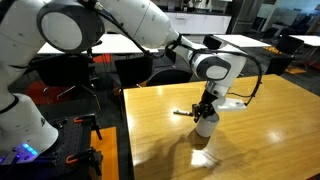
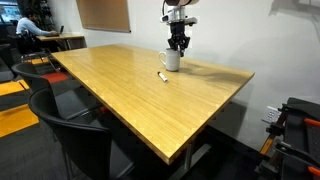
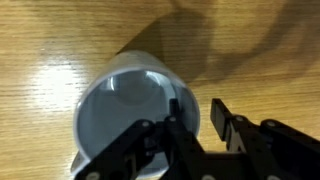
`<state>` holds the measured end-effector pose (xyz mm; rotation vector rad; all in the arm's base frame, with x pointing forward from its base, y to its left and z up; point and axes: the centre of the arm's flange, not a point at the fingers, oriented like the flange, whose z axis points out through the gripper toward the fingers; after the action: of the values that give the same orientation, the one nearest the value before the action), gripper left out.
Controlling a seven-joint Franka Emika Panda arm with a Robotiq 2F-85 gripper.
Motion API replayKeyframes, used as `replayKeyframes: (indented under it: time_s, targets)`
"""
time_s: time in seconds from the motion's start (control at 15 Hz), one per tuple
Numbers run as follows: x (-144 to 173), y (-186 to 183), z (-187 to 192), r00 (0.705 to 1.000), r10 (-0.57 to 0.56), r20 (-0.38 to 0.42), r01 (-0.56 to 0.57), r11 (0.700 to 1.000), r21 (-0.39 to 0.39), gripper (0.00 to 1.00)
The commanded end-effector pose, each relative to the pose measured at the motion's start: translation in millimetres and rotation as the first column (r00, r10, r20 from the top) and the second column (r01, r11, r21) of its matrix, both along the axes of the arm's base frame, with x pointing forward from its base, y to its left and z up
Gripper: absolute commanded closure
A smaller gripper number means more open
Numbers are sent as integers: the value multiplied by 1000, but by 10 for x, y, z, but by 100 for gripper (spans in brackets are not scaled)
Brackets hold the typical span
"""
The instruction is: Move the mug to the right side of the table
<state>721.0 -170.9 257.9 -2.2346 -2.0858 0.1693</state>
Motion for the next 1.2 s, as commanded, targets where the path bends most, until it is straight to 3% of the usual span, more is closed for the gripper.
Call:
replayKeyframes:
  time_s: [0.0,0.33,0.4,0.53,0.67,1.13]
  targets:
    - [89,-15,58,1000,-1,-16,1,1000,-6,71]
    - [89,-15,50,1000,-1,-17,1,1000,-7,73]
    - [89,-14,46,1000,-1,-18,1,1000,-7,77]
    - [89,-10,42,1000,0,-18,0,1000,-8,96]
    - [90,-9,47,1000,0,-17,0,1000,-10,100]
    - [71,-1,89,1000,-1,-14,1,1000,-11,97]
